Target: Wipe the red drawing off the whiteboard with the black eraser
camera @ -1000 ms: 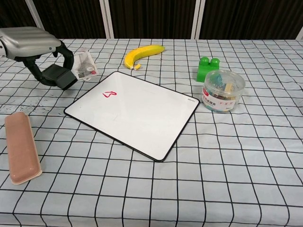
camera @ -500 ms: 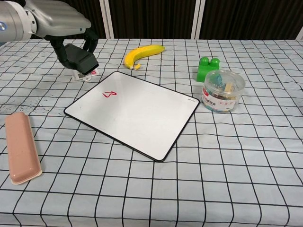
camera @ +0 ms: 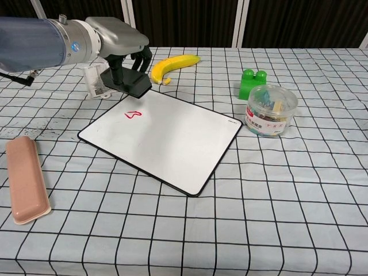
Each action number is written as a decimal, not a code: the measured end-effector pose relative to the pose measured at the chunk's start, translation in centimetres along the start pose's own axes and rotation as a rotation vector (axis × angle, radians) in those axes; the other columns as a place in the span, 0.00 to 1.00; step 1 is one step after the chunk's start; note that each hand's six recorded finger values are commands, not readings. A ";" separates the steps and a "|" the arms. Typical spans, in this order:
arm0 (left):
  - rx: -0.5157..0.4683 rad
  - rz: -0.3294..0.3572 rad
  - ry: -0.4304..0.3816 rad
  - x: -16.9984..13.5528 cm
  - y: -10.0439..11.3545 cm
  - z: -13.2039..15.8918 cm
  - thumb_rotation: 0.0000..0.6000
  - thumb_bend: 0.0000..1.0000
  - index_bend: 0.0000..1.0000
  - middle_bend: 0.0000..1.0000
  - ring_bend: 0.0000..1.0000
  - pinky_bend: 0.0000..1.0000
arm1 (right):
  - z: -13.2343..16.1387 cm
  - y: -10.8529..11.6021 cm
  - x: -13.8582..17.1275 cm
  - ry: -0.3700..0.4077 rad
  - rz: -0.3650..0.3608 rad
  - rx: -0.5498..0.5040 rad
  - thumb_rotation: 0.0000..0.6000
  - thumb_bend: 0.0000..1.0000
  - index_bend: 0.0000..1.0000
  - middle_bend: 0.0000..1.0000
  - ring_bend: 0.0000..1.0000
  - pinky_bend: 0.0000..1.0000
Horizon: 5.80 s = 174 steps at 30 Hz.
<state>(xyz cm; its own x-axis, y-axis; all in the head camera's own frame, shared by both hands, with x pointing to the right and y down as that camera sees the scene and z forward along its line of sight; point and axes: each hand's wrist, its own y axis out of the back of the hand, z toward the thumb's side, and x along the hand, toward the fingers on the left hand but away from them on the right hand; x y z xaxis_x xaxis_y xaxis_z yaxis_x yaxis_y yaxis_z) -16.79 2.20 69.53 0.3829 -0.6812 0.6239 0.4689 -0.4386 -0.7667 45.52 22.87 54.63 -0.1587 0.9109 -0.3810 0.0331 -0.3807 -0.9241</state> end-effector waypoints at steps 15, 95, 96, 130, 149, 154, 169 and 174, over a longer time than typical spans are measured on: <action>-0.002 -0.034 -0.031 0.9 -2.0 1.1 1.00 0.27 0.48 0.46 0.26 0.38 | -0.2 0.0 0.0 -0.006 0.000 0.001 1.00 0.03 0.00 0.08 0.17 0.18; -0.014 0.023 -0.105 2.9 -2.4 3.2 1.00 0.27 0.49 0.47 0.26 0.39 | -0.2 -0.1 0.0 -0.003 0.010 0.006 1.00 0.03 0.00 0.08 0.17 0.18; -0.014 0.030 -0.110 2.6 -2.0 3.1 1.00 0.27 0.49 0.47 0.26 0.39 | -0.2 -0.1 0.0 -0.003 0.009 0.007 1.00 0.03 0.00 0.08 0.17 0.18; 0.051 -0.072 0.019 -7.8 -9.1 -13.1 1.00 0.27 0.48 0.47 0.26 0.39 | -0.2 0.1 0.3 -0.011 0.002 0.009 1.00 0.03 0.00 0.08 0.17 0.18; 0.032 -0.111 -0.015 -5.7 -11.8 -12.5 1.00 0.13 0.04 0.10 0.00 0.16 | -0.3 0.1 0.2 -0.018 0.005 0.011 1.00 0.03 0.00 0.08 0.17 0.18; 0.055 -0.131 -0.015 -6.0 -11.3 -12.4 1.00 0.13 0.03 0.09 0.00 0.15 | -0.2 0.1 0.1 -0.017 0.004 0.010 1.00 0.03 0.00 0.08 0.17 0.18; -0.090 0.058 0.062 -12.9 -3.1 -11.3 1.00 0.13 0.04 0.09 0.00 0.13 | 0.0 0.1 0.1 -0.002 -0.002 0.022 1.00 0.03 0.00 0.08 0.17 0.18; -0.103 0.084 0.199 -18.9 -2.7 -13.5 1.00 0.12 0.02 0.07 0.00 0.12 | 0.1 0.1 0.1 0.002 -0.006 0.025 1.00 0.03 0.00 0.08 0.17 0.18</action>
<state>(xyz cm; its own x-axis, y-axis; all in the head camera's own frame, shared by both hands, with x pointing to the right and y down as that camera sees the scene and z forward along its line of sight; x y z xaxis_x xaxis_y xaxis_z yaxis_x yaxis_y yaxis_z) -36.06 8.32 57.71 0.2477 -0.8157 0.5227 0.3544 -0.4259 -0.8325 45.43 22.88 54.47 -0.1572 0.9134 -0.3754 0.0070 -0.3790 -0.9254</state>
